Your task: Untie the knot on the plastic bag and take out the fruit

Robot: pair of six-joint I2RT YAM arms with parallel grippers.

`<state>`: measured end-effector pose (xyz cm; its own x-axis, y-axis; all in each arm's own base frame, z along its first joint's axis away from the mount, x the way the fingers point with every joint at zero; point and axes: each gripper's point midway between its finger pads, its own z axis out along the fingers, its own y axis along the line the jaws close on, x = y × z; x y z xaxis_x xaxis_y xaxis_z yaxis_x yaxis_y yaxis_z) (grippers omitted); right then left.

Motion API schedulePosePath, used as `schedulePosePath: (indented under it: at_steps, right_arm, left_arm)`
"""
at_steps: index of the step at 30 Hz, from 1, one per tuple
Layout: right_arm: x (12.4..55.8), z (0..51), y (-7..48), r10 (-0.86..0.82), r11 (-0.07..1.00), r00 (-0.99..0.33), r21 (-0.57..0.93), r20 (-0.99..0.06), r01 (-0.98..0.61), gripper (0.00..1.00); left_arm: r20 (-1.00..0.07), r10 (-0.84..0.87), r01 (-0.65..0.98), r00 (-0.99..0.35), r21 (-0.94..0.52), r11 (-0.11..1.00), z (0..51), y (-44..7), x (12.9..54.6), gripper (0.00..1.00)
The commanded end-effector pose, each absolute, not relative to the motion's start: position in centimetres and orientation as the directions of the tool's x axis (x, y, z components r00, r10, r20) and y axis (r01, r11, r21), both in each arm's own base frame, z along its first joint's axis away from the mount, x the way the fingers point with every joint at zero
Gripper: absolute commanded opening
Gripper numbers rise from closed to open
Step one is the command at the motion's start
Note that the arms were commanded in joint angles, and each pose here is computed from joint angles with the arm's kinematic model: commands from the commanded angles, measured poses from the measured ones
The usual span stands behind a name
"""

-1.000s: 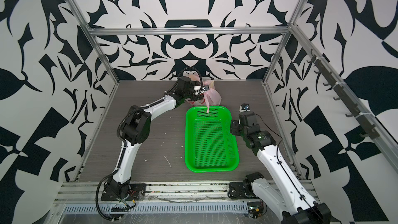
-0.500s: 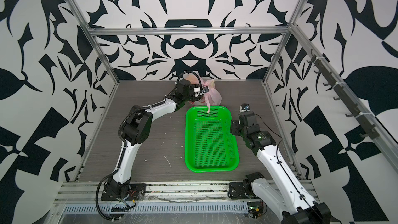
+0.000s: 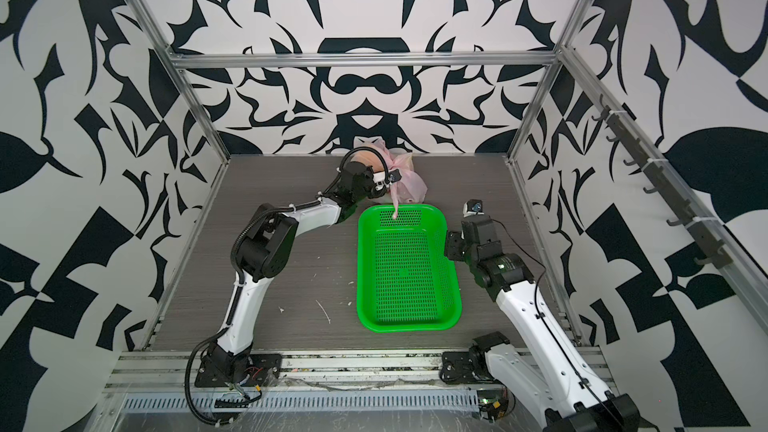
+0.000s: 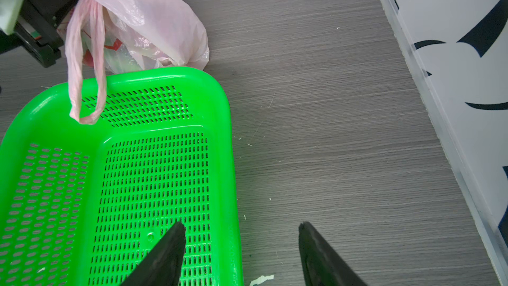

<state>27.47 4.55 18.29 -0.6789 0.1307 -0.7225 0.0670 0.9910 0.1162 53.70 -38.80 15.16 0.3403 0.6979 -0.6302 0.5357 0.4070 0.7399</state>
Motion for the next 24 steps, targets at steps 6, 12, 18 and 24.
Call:
schedulePosePath:
  at_steps: [6,12,18,24]
  right_arm:
    - [28.5,19.1,5.1,0.144,0.989,-0.645,0.14,-0.751,0.057,0.68]
    - [29.5,18.9,6.5,0.138,0.986,-0.65,0.164,-0.748,0.02,0.67]
    - [30.3,19.3,8.9,0.097,0.986,-0.649,0.162,-0.755,-0.041,0.67]
    - [30.5,20.0,11.6,0.057,0.982,-0.634,0.156,-0.771,-0.102,0.67]
  left_arm:
    - [-0.6,0.769,0.318,0.221,0.79,0.524,19.6,-32.3,54.5,0.0]
    - [-0.59,0.806,0.273,0.047,0.784,0.558,19.4,-26.8,51.4,0.0]
    - [-0.62,0.773,0.222,-0.138,0.741,0.634,20.0,-20.5,46.3,0.0]
    - [-0.667,0.691,0.286,-0.28,0.629,0.723,18.6,-17.5,39.3,0.0]
